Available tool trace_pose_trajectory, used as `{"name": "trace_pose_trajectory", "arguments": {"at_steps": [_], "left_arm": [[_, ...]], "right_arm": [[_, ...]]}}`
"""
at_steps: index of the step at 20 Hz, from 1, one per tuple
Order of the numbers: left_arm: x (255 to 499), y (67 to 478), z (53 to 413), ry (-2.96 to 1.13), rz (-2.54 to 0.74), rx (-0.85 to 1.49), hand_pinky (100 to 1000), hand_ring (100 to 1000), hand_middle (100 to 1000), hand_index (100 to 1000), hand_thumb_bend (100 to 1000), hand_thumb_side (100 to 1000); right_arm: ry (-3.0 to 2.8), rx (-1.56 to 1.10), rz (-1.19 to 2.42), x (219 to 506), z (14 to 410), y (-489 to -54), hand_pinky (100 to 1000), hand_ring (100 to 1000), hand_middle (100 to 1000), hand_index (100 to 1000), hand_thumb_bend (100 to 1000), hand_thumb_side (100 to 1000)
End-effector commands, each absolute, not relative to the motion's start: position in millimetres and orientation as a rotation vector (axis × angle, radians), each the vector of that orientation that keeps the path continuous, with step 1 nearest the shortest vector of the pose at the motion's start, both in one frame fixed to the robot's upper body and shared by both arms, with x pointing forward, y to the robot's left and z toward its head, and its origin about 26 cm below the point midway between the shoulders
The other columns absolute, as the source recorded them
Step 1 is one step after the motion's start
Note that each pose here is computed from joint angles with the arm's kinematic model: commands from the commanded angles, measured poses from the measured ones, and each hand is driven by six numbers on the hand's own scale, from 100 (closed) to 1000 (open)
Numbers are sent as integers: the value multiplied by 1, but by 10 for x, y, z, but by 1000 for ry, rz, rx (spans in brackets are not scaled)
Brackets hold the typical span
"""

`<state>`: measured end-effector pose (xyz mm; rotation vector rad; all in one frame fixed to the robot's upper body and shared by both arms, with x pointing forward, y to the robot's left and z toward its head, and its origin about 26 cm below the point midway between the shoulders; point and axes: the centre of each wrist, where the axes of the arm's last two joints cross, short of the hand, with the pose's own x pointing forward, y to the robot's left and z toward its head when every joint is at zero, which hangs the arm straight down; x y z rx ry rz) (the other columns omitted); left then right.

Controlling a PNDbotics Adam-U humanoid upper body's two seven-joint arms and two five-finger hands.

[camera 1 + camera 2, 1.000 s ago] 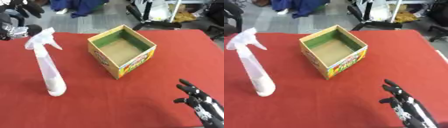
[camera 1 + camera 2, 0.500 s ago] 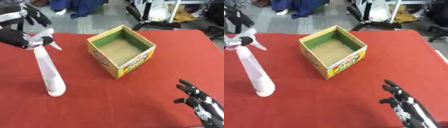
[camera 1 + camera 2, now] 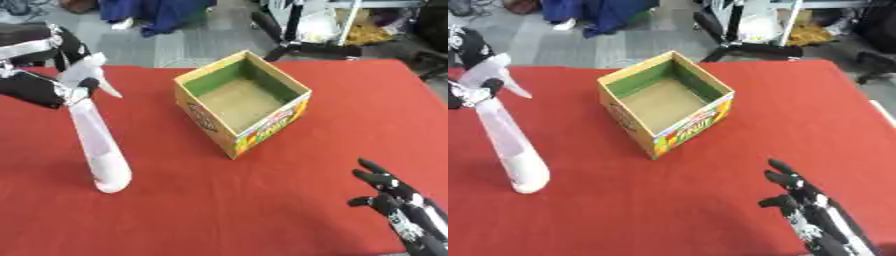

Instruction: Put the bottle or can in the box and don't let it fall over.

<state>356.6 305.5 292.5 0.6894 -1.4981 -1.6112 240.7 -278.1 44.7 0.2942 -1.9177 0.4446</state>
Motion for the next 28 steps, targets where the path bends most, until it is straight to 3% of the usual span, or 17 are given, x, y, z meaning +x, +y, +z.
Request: {"name": "trace_pose_trajectory", "arguments": {"at_steps": [1,6,17,20,21,28], "left_arm": [[3551,3083,3027,-1566,-1574,700,501,510,347,526,100,266],[3547,3115,3066,-1644,-1536,664,422,426,239,420,100,290],[3480,3308,3498,-1769,-1478,786,435,419,232,415,100,270],[3523,3253,3562,-1818,-1456,818,444,421,236,417,100,303],[3541,3229,3579,-1835,-1449,830,444,421,234,417,100,263],[3749,2998,3684,-1990,-1348,879,440,416,232,411,100,271]], "right_arm": [[-1930,285,470,2415,500,-2800,694,1000,1000,813,100,513],[-1930,283,466,2414,498,-2801,694,1000,1000,813,100,513],[-1925,278,467,2410,493,-2811,694,1000,1000,813,100,514],[-1922,281,469,2408,488,-2807,694,1000,1000,813,100,515],[-1922,282,469,2408,487,-2806,694,1000,1000,813,100,514],[-1927,307,477,2432,502,-2763,694,1000,1000,812,100,517]]}}
